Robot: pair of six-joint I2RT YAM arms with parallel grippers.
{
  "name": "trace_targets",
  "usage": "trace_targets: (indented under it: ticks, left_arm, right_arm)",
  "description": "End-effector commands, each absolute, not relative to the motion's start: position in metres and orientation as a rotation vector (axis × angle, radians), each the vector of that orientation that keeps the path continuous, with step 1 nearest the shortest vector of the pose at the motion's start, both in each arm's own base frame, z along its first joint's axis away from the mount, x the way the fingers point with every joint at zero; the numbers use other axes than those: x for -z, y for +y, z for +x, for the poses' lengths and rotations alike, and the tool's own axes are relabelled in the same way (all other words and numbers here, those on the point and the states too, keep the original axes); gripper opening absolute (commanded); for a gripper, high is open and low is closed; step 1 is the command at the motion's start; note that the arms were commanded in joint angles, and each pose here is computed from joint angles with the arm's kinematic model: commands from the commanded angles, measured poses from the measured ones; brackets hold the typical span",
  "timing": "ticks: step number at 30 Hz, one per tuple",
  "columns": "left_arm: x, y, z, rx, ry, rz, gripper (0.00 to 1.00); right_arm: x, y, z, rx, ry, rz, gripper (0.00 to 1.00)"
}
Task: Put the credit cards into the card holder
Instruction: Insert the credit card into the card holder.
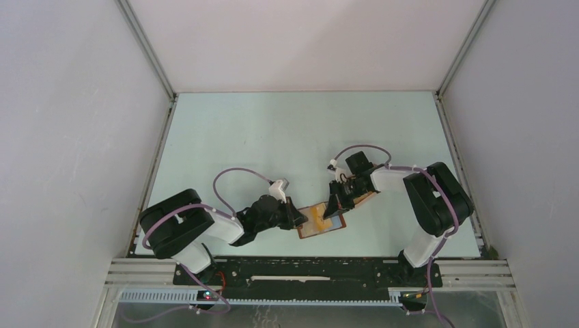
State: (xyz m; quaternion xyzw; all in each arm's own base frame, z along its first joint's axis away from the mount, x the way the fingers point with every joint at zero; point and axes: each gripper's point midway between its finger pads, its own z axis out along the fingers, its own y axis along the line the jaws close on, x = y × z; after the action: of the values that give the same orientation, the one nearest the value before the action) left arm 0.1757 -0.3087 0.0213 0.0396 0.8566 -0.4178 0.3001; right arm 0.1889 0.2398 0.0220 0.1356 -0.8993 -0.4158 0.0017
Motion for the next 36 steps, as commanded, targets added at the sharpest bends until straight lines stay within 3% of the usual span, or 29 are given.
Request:
trace_targets:
  ticks: [1, 20, 27, 36]
  left_arm:
    - [0.017, -0.286, 0.161, 0.974, 2.435, 0.120, 0.09]
    - [0.016, -0.289, 0.160, 0.995, 2.429, 0.125, 0.10]
    - [0.004, -0.291, 0.162, 1.028, 2.387, 0.120, 0.18]
    - [-0.011, -0.286, 0.162, 1.040, 2.344, 0.113, 0.23]
  right_arm:
    - [-0.002, 0.230, 0.181, 1.175, -2.864, 0.405, 0.00]
    - [-0.003, 0.250, 0.174, 1.182, -2.777, 0.402, 0.00]
    - [-0.005, 0.262, 0.173, 1.187, -2.757, 0.460, 0.00]
    - [-0.019, 0.272, 0.177, 1.172, -2.772, 0.661, 0.24]
